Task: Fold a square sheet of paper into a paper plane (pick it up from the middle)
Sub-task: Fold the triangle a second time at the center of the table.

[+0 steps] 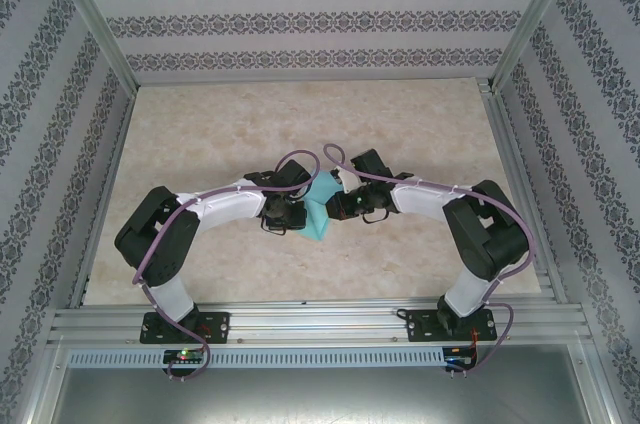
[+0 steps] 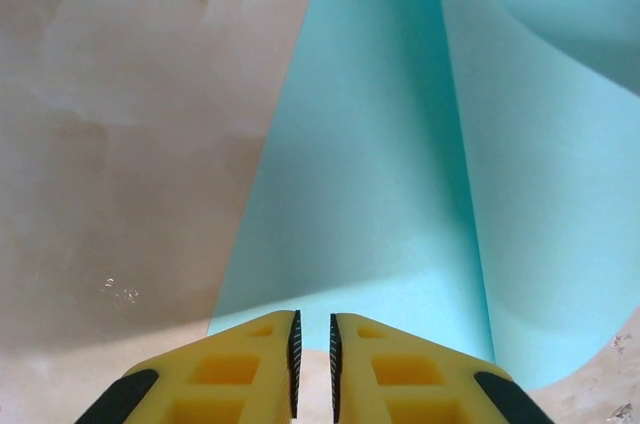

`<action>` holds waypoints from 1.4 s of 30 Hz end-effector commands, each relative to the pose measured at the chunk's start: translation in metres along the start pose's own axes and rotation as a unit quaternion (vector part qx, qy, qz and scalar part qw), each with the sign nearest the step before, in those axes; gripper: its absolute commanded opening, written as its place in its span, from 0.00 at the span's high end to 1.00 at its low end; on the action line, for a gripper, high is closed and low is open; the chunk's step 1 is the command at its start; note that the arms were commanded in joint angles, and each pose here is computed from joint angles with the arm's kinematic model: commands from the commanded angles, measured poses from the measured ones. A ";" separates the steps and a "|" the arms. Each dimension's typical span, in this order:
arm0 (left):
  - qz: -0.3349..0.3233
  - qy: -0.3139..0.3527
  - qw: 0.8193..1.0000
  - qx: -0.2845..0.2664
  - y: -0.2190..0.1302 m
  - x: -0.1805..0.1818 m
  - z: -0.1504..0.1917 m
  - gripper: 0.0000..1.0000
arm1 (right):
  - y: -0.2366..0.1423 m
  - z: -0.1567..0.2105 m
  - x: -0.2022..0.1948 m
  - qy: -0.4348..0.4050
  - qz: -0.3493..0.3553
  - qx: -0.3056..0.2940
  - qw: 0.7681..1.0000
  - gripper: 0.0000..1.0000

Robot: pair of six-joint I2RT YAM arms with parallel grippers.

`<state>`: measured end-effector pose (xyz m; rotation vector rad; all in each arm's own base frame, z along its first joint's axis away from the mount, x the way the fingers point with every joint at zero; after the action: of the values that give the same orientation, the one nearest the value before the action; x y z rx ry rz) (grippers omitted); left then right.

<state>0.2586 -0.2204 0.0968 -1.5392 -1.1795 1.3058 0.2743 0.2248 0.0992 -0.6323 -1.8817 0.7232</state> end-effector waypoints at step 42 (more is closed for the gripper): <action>-0.019 0.017 0.999 0.025 0.015 0.004 0.005 0.84 | 0.019 -0.007 -0.021 0.015 0.059 0.023 0.998 0.90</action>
<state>0.2579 -0.2198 0.0847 -1.5060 -1.1615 1.2894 0.2851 0.2240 0.0767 -0.7020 -1.8066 0.8068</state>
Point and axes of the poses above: each hand's point on the last joint's axis, 136 mm out from that joint toward the fingers, its own y axis out along the fingers, its own x axis along the line the jaws close on, z = x × y, the point moved 7 cm from there along -y, back along the fingers, and after that the axes turned 2 degrees about y, right-handed, at the moved point
